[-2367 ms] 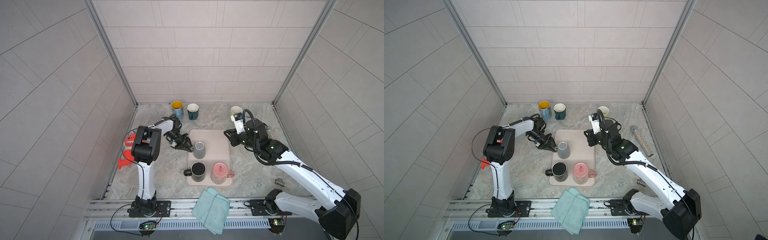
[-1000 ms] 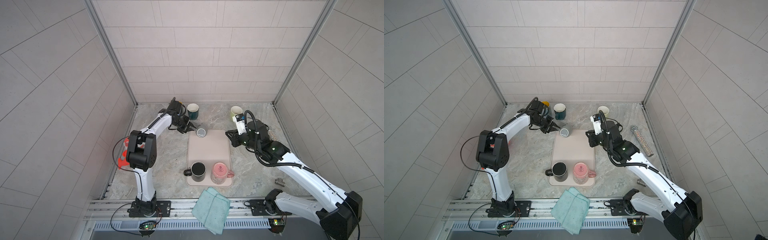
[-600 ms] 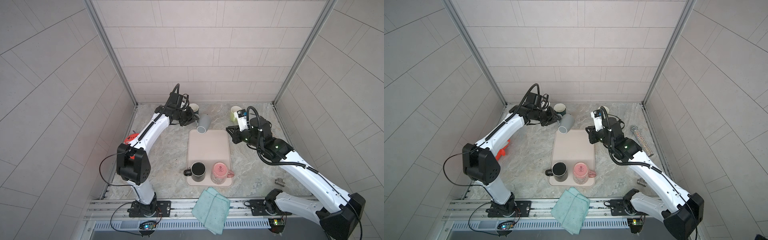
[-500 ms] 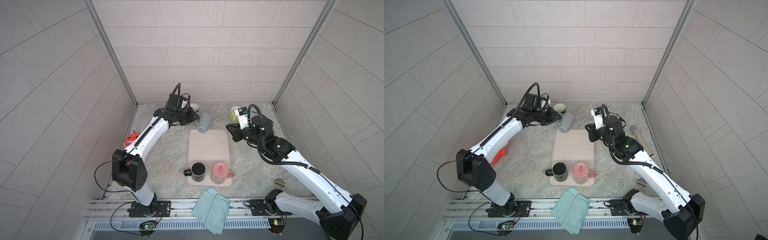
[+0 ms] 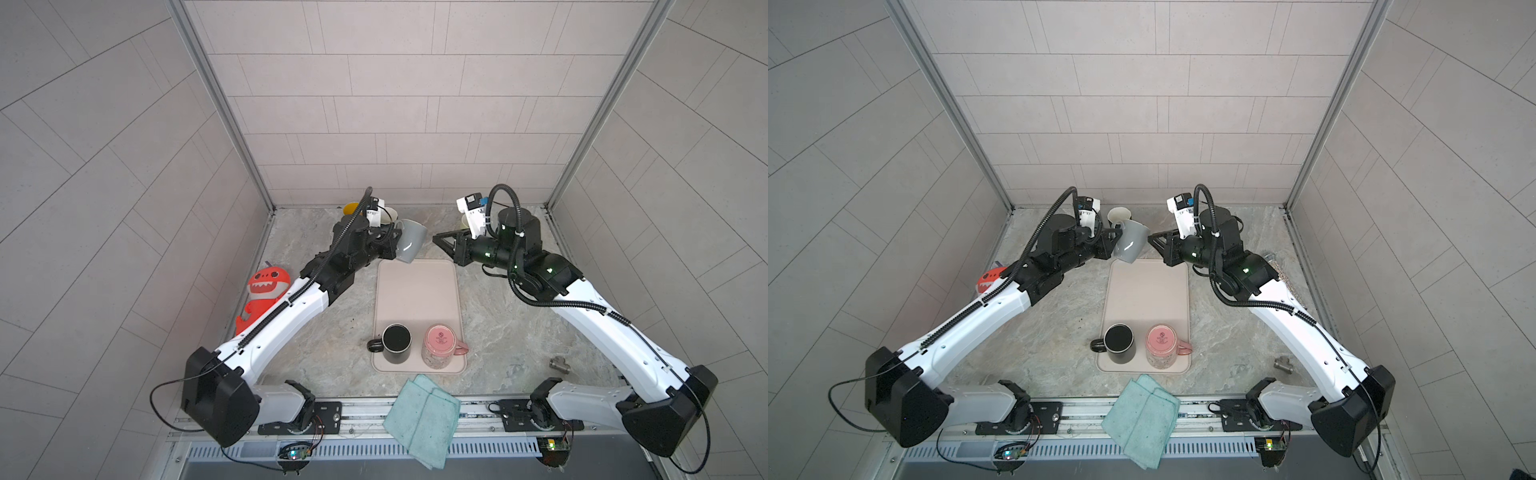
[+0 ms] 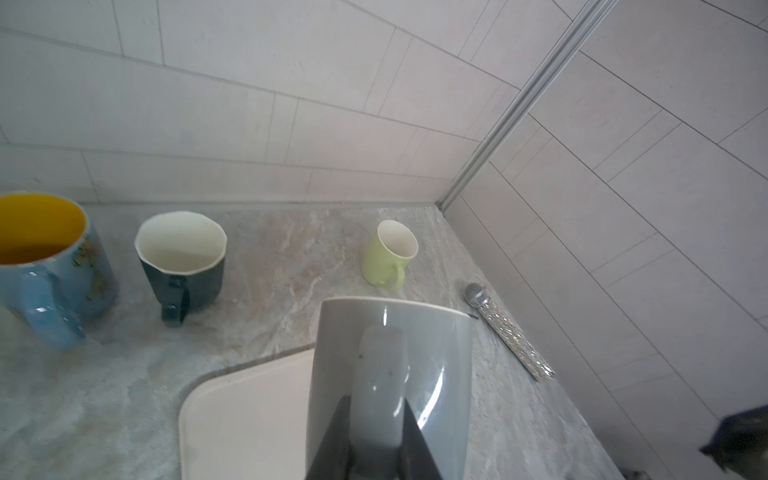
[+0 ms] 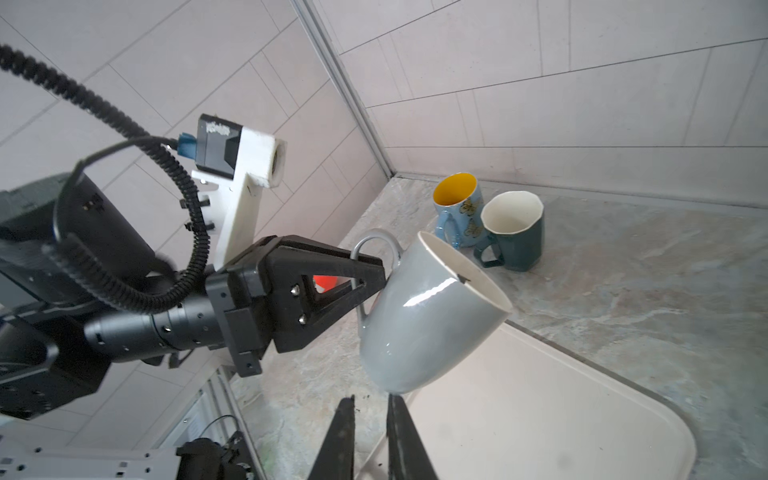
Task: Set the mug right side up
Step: 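Carry the grey mug past the tray with the left gripper while the right approaches, then grasp the grey mug's rim with the right gripper and turn it upright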
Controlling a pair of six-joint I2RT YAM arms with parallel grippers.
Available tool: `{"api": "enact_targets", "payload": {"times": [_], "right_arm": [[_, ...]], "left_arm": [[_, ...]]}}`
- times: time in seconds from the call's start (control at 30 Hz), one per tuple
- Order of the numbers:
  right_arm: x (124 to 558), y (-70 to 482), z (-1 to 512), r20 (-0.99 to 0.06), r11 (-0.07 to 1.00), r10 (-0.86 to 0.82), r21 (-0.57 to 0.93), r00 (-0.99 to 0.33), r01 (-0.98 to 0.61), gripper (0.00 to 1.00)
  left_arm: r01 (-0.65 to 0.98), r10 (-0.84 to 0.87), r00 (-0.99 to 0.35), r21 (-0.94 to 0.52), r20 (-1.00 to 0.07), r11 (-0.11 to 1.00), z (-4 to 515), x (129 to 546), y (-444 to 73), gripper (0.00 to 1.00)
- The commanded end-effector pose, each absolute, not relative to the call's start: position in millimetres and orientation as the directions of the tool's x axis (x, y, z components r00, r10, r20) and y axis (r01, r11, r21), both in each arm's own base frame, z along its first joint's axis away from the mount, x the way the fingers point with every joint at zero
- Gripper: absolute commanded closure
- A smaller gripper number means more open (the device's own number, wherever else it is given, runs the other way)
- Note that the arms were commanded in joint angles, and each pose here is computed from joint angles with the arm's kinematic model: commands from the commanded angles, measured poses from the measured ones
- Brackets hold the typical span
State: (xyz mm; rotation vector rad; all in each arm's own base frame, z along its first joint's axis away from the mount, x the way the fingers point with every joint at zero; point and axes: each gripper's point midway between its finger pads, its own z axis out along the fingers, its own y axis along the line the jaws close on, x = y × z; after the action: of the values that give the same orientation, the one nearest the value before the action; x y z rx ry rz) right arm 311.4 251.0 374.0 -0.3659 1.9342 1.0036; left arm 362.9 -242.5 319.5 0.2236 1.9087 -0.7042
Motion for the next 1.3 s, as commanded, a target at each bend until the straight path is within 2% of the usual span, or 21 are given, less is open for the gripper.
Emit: {"api": "enact_targets", "payload": {"times": [0.0,0.27,0.4,0.53,0.8,0.93,1.27], "right_arm": [[303,260,399,-0.784,0.526,0.183,0.588,-0.594,-0.614,0.83],[311,275,425,-0.659,0.303,0.301,0.751,-0.689,-0.586,0.72],[316,275,425,-0.622,0.271,0.327,0.783,-0.712,-0.559,0.63],[318,275,423,-0.595,0.251,0.341,0.804,-0.728,-0.539,0.59],[328,277,427,-0.53,0.146,0.383,0.844,-0.757,-0.517,0.6],[335,276,432,-0.502,0.09,0.399,0.855,-0.768,-0.511,0.61],[341,279,425,-0.439,0.051,0.395,0.887,-0.807,-0.458,0.63]], "left_arm": [[0.477,-0.153,-0.151,-0.207,-0.977,0.854,382,358,-236,1.0],[0.38,-0.122,0.028,-0.103,-0.992,0.919,391,351,-228,1.0],[0.324,-0.128,0.098,-0.09,-0.987,0.942,399,348,-221,1.0],[0.275,-0.15,0.195,-0.093,-0.969,0.957,410,344,-217,1.0],[0.297,-0.147,0.261,-0.066,-0.954,0.952,415,343,-242,1.0],[0.28,-0.09,0.29,-0.005,-0.953,0.96,413,338,-256,1.0],[0.194,-0.086,0.349,-0.018,-0.933,0.981,413,334,-258,1.0]]}}
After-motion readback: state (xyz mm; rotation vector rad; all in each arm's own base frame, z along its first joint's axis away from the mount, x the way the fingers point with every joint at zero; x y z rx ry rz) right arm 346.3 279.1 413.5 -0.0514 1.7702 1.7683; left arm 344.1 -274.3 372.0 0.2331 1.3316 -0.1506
